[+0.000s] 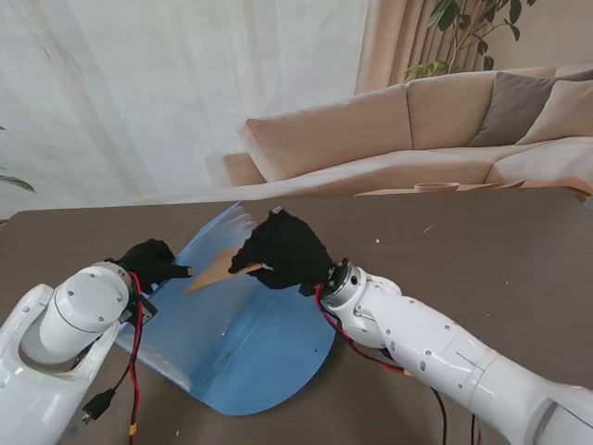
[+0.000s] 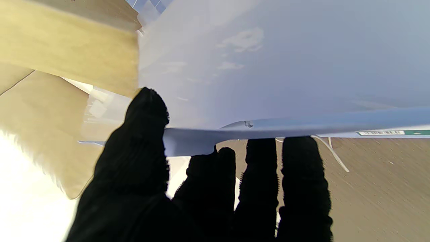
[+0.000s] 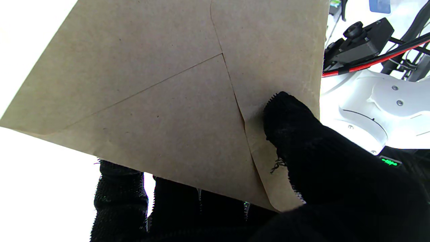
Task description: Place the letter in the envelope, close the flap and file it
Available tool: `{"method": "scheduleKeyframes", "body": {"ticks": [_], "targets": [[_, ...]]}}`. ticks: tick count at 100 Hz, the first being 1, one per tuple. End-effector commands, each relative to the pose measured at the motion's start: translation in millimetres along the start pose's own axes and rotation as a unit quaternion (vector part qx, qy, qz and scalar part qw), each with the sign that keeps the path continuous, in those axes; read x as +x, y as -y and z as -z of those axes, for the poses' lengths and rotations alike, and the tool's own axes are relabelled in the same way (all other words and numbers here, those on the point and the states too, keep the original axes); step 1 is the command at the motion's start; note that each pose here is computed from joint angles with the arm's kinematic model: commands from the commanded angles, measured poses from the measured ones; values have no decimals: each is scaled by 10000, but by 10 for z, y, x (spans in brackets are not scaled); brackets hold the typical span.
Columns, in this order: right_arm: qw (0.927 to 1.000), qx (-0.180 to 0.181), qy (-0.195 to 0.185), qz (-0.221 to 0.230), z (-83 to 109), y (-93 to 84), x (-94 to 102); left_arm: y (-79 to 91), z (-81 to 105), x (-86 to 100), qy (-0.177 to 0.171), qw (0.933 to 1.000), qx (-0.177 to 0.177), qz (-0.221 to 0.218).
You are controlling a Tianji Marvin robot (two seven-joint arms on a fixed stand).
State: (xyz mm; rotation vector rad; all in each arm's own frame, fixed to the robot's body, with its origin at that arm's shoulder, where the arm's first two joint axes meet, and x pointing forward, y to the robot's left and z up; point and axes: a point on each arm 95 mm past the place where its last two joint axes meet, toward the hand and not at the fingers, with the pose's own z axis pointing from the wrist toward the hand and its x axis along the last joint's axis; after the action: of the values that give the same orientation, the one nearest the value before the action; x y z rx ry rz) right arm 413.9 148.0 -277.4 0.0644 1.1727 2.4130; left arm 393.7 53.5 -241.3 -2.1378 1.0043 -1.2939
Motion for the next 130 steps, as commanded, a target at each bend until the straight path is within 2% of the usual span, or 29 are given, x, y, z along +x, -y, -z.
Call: {"method": "scheduleKeyframes", "body": {"ticks": [1, 35, 85, 130], "targets": [[10000, 55, -18, 13, -33, 25, -7, -9, 32, 71, -108, 9999, -98, 36], [9997, 170, -140, 130, -90, 118, -48, -18, 30, 124, -190, 9996, -189, 51], [9974, 669, -263, 90, -240, 349, -107, -90, 56, 251, -253, 9990, -344, 104], [9969, 783, -112, 24, -297, 400, -87, -121, 96, 278, -262, 9988, -404, 98]]}}
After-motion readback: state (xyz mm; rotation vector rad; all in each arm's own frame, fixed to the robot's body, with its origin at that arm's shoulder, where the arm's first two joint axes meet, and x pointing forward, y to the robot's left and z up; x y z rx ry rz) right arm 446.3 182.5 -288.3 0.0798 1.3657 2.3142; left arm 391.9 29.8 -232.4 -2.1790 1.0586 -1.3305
